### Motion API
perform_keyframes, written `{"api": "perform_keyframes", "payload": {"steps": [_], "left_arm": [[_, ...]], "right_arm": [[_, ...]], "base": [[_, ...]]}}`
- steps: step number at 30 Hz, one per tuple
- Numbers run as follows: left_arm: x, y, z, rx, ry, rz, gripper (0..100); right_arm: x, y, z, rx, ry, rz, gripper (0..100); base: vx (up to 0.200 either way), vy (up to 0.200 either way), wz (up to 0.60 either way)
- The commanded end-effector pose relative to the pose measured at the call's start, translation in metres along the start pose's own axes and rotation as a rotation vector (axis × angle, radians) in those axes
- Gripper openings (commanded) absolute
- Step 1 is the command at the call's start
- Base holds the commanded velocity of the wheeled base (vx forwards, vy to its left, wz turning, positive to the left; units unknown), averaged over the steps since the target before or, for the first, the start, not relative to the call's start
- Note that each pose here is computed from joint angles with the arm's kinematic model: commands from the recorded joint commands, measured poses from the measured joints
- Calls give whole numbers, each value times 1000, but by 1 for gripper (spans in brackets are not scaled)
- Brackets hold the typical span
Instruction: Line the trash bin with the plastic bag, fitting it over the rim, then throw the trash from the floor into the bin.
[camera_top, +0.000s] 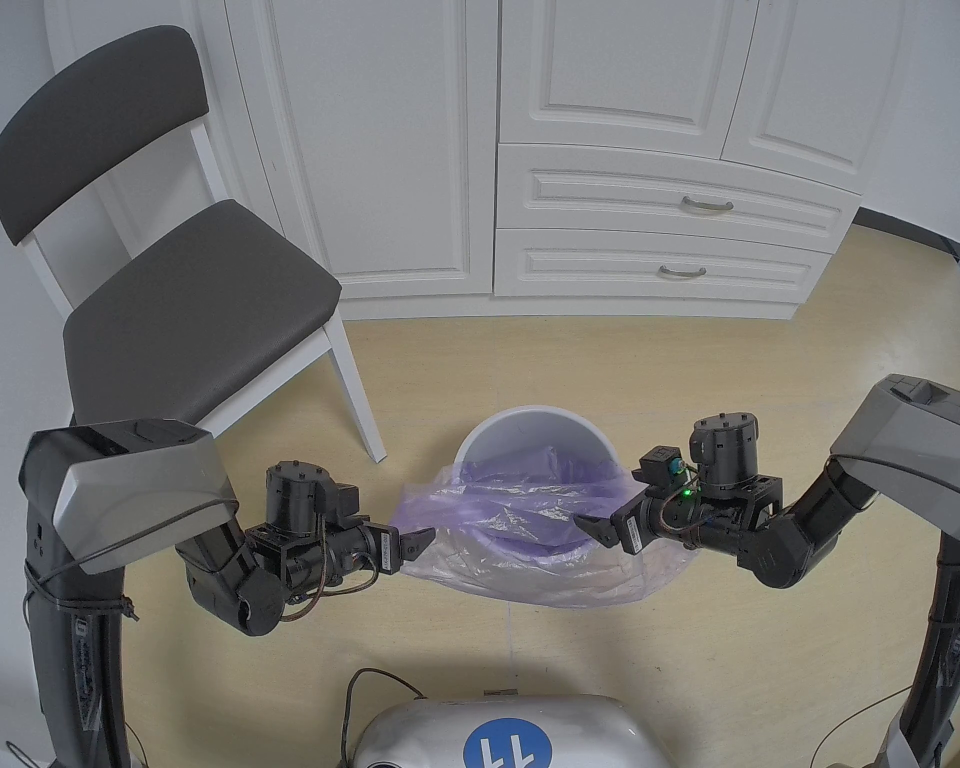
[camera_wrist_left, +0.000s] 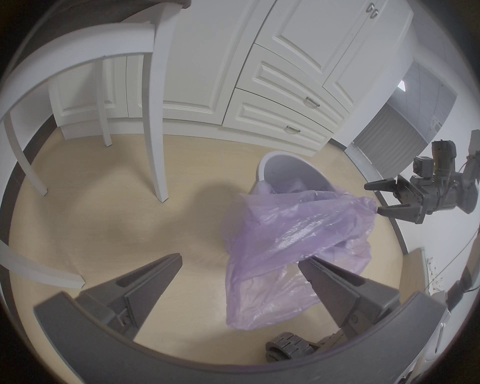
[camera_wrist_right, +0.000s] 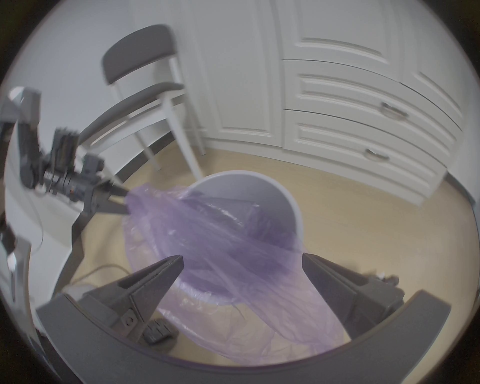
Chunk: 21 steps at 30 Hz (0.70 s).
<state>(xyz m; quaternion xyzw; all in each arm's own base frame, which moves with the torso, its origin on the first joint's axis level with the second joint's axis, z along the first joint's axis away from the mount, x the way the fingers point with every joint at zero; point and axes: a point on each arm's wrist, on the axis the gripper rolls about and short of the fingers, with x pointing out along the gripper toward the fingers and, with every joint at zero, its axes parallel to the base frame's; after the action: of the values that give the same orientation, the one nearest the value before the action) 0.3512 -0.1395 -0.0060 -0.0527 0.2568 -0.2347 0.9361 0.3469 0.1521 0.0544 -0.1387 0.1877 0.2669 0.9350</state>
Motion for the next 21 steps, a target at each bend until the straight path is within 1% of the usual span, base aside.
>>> {"api": "perform_keyframes", "payload": {"steps": [1,4,6,7,10,12,15,17,21], "left_arm": [[-21,-11,20,24,-23,-5,100],[-21,-11,20,24,-23,-5,100],[-21,-11,20,24,-23,-5,100],[-20,-11,20,23,-20,-3,100],[-20,-11,18,24,-17,-4,100],[-20,-11,18,24,-17,-4,100],[-21,-11,19,25,-20,-4,100],[-21,-11,19,24,-19,-4,100],[-20,-11,18,24,-17,-4,100]], "right_arm": [[-9,-20,13,-177,4,65,100],[-6,-30,17,-252,11,87,100],[-6,-30,17,-252,11,87,100],[0,-31,17,-277,20,105,100],[17,-33,12,-318,31,113,100],[20,-33,11,-323,33,115,100],[28,-28,6,-327,58,140,100],[27,-23,3,-322,111,173,100],[36,-22,3,-335,112,182,100]], "base": [[0,0,0],[0,0,0],[0,0,0],[0,0,0],[0,0,0],[0,0,0],[0,0,0],[0,0,0],[0,0,0]]}}
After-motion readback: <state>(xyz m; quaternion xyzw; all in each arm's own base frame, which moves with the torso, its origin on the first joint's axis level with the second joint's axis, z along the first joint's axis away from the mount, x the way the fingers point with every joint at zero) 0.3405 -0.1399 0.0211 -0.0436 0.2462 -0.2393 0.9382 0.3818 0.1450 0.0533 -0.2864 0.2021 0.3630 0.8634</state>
